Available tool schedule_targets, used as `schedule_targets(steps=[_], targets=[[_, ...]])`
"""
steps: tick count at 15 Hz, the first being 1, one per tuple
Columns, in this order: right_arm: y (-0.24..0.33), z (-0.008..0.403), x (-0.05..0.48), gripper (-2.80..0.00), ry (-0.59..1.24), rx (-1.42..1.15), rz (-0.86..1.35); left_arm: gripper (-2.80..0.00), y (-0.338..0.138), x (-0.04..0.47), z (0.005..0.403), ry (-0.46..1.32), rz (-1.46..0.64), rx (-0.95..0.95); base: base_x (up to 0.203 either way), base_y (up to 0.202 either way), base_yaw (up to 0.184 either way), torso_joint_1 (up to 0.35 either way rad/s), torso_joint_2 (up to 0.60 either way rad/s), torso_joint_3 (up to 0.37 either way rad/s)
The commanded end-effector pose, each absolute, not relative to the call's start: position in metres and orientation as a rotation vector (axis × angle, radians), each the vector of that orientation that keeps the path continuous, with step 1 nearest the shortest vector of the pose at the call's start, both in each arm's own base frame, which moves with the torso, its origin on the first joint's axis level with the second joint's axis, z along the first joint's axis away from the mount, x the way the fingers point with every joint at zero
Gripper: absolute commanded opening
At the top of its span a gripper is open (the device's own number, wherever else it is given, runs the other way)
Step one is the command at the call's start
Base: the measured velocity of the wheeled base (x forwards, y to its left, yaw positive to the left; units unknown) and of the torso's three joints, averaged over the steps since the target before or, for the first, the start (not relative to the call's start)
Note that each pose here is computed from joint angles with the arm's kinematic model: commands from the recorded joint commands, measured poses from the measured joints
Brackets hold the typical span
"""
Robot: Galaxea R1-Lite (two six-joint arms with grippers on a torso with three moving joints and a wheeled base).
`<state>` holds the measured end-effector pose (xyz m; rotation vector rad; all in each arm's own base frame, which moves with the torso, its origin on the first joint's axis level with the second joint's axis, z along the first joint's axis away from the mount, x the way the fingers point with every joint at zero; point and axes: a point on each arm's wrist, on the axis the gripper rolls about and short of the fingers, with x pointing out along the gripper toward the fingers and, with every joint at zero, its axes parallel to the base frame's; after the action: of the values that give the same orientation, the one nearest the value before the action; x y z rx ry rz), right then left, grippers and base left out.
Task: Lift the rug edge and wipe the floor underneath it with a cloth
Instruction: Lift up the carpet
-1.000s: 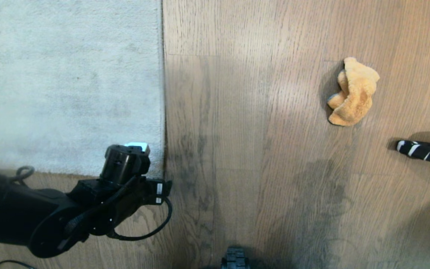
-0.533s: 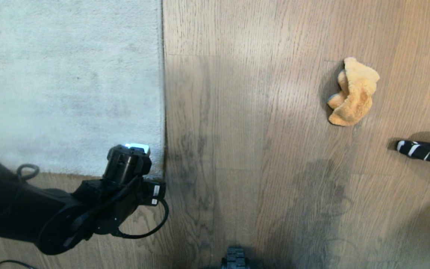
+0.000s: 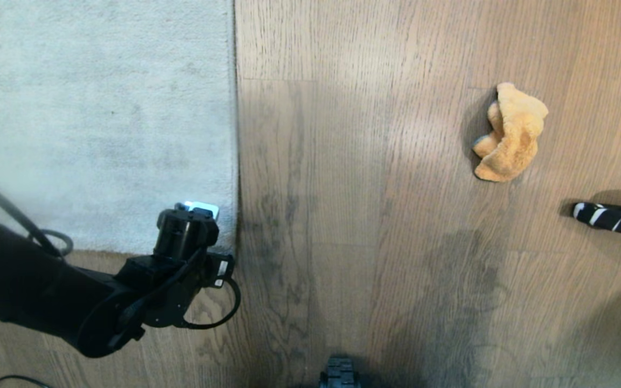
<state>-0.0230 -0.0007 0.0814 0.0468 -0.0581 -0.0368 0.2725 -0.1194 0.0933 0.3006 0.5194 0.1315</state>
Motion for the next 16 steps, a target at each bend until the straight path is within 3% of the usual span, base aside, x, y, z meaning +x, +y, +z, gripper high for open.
schedule_targets(steps=[1, 16], targets=[[-0.001, 0.081, -0.023, -2.80, -0.058, 0.047, -0.037, 0.00, -0.120, 0.277, 0.087, 0.517, 0.146, 0.325, 0.000, 0.000, 0.000, 0.000, 0.00, 0.000], [-0.001, 0.081, -0.023, -2.80, -0.058, 0.047, -0.037, 0.00, -0.134, 0.289, 0.097, 0.410, 0.123, 0.289, 0.000, 0.000, 0.000, 0.000, 0.00, 0.000]])
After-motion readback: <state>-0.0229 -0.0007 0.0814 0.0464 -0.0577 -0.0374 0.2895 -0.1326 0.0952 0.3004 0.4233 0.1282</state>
